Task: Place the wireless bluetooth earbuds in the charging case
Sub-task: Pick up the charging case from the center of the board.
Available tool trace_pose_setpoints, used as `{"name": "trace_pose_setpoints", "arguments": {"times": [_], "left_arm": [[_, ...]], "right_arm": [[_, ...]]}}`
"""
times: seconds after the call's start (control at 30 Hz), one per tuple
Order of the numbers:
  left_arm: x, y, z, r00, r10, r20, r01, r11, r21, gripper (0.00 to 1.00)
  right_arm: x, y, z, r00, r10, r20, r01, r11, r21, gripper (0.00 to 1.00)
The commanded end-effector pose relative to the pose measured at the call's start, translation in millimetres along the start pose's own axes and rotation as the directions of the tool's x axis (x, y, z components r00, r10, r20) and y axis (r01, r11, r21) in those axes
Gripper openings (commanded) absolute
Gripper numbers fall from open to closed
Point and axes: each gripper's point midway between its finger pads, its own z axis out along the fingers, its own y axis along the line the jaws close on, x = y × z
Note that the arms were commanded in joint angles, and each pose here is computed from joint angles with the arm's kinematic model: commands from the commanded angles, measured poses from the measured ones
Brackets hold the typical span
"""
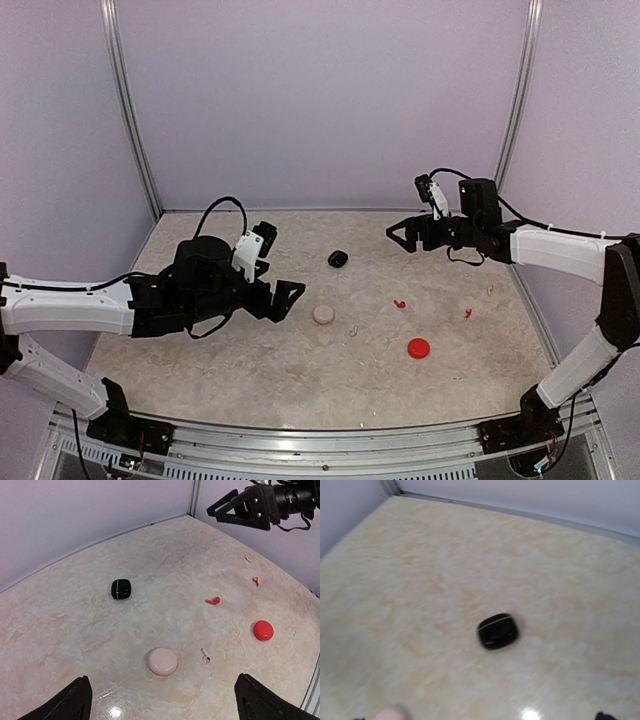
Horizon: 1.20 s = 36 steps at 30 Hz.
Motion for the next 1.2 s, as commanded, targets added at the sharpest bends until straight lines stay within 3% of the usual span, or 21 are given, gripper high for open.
{"name": "trace_pose_setpoints", "arguments": {"times": [0.0, 0.1, 0.43, 0.67, 1.17], "left_arm": [[24.2, -28.4, 19.9, 0.990, 0.119, -0.075, -0.103, 0.977, 0.188, 0.99], [37.1, -34.5, 35.9, 0.981, 0.157, -0.114, -0.123, 0.958, 0.261, 0.98], [90.1, -15.7, 80.9, 0.950, 0.227, -0.215, -0.153, 0.937, 0.315, 0.90], [104.5, -11.9, 90.6, 0.965, 0.208, -0.158, -0.114, 0.880, 0.462, 0.84], [129.0, 0.6, 134.7, 0.932, 0.311, -0.185, -0.185, 0.849, 0.496, 0.75]], "right_arm": [[-16.7, 36.6, -32.3, 0.997, -0.014, 0.077, 0.028, 0.983, -0.182, 1.00], [-17.3, 43.7, -51.7, 0.993, -0.035, 0.110, 0.054, 0.983, -0.176, 1.00], [11.8, 61.8, -87.8, 0.989, -0.036, 0.141, 0.065, 0.976, -0.210, 0.99], [30.0, 80.9, -91.0, 0.996, -0.030, 0.081, 0.055, 0.942, -0.332, 0.99], [39.8, 88.2, -94.4, 0.994, -0.061, 0.091, 0.091, 0.922, -0.377, 1.00]]}}
